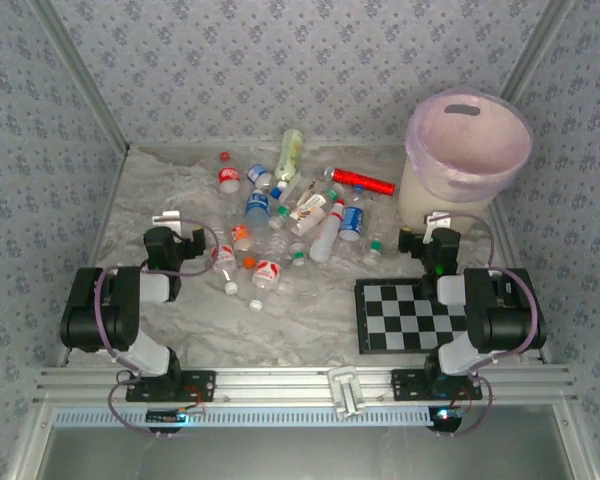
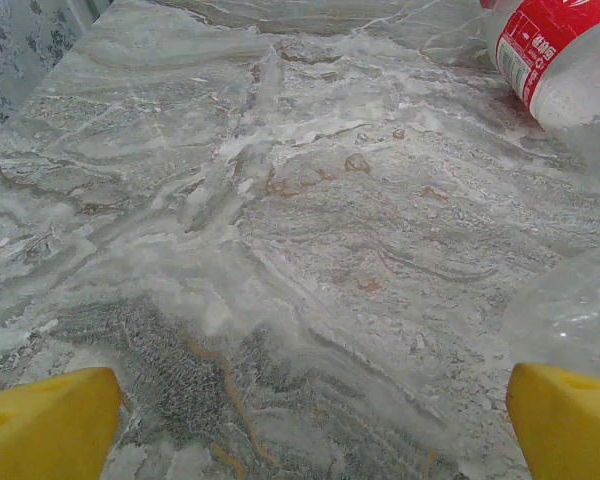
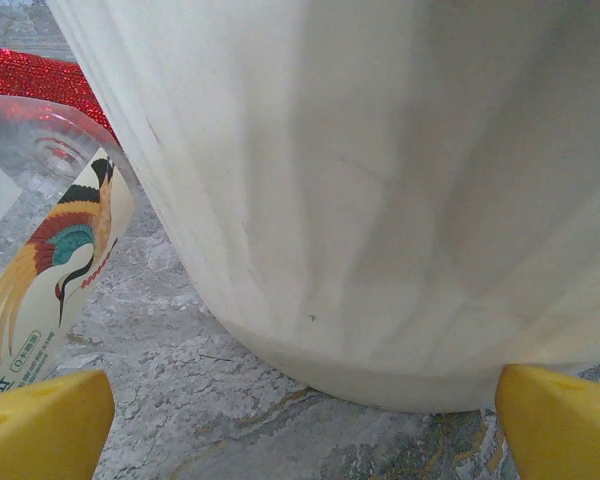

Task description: Put the plastic bottles in the bin

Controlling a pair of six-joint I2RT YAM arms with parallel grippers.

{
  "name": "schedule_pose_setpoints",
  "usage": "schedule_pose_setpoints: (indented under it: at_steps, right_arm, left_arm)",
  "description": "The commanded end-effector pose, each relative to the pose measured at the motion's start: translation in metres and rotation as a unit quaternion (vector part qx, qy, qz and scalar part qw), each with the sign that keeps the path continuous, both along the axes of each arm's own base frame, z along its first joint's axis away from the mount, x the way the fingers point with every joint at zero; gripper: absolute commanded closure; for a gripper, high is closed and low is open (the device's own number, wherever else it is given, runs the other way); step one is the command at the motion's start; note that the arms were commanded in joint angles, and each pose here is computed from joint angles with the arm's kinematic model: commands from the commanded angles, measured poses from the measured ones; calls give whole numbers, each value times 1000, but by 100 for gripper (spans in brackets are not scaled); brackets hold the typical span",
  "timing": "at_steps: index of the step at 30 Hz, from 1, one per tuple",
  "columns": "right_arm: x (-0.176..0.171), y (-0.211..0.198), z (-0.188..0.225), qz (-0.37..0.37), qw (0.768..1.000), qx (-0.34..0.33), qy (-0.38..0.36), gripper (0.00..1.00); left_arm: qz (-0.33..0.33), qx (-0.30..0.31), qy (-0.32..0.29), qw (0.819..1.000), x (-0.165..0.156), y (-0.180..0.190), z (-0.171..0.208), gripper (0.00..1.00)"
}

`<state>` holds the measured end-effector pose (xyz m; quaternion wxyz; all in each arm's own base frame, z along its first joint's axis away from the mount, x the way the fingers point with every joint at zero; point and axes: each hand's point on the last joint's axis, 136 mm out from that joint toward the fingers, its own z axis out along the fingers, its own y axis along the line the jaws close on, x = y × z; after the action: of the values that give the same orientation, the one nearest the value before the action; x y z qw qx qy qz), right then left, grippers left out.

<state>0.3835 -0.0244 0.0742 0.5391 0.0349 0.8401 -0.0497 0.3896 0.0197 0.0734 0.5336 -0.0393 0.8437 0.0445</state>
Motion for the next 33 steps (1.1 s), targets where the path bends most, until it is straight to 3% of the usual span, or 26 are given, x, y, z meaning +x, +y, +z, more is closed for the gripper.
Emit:
schedule_pose_setpoints:
  at_steps: [1,28,33]
  right_arm:
    - [7,-1,11,4,1000,-7,-13,0]
    - [7,-1,11,4,1000,-7,-14,0]
    - [3,3,34,-9,999,-38,-8,0]
  left_arm:
    - [-3,-10,-26,1000,7,-1,15,1]
    - [-7,-16,-26,999,8,-1,15,1]
    - [35,-18,-12,999,2,11,62,1]
